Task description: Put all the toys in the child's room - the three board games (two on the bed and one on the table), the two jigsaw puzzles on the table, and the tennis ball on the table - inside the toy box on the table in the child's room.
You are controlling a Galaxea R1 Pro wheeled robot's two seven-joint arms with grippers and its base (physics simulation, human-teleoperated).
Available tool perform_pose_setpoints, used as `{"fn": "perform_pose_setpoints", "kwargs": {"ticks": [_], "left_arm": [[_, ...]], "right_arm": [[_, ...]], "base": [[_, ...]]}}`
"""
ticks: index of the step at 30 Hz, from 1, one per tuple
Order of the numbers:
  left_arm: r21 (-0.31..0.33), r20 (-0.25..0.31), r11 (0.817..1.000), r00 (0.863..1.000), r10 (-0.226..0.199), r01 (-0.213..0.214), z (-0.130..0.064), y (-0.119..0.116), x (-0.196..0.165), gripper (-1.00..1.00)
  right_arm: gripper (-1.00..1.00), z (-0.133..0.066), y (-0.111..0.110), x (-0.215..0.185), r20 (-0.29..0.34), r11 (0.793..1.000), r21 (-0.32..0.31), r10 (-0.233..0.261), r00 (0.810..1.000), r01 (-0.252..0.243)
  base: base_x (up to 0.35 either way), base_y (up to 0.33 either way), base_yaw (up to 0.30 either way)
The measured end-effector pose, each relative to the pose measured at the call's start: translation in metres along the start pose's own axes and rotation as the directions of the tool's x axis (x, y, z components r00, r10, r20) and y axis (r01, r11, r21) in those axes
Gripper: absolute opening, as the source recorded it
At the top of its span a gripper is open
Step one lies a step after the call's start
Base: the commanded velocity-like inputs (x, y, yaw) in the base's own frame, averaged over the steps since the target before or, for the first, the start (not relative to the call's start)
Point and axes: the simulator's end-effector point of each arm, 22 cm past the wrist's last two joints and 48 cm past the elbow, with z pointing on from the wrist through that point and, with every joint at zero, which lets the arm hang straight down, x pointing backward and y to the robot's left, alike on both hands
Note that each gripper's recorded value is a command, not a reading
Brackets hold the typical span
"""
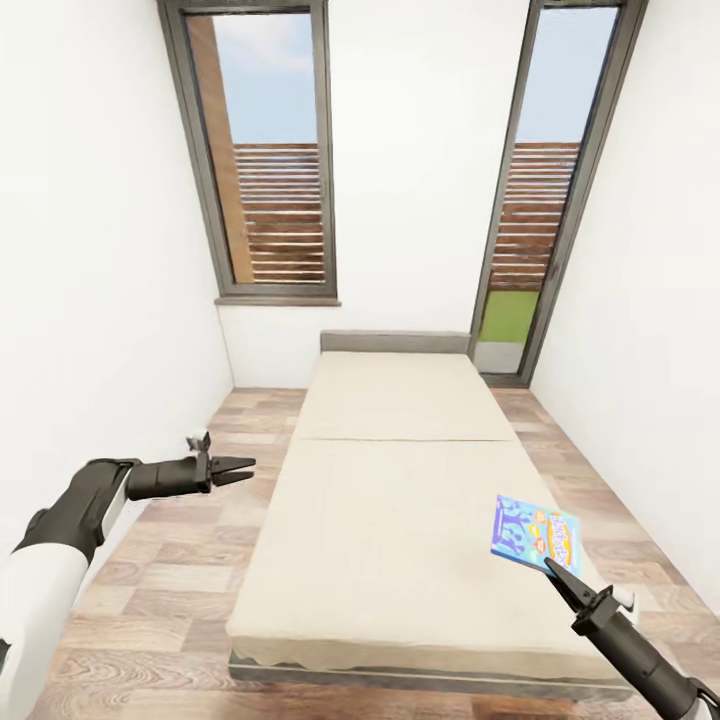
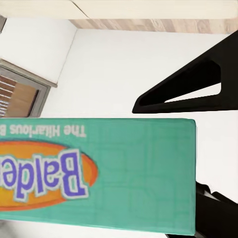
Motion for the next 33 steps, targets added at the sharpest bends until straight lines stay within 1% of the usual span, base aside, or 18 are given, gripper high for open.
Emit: {"fn": "perform_pose_setpoints", "kwargs": {"ticks": [7, 33], "left_arm": [[0.003, 0.004, 1.0, 1.0, 0.017, -0.017, -0.001, -0.007, -0.003, 1.0], [0.008, 0.014, 0.999, 0.998, 0.054, -0.054, -0.005, -0.027, -0.011, 1.0]], "right_arm": [[-1.0, 0.001, 0.005, -0.002, 0.002, 1.0, -0.011, -0.007, 1.0, 0.007], [-1.0, -0.001, 0.02, -0.011, 0.024, 0.999, -0.039, -0.026, 0.999, 0.027]], "base": [[0.0, 0.0, -0.172], [0.0, 0.0, -0.176]]}}
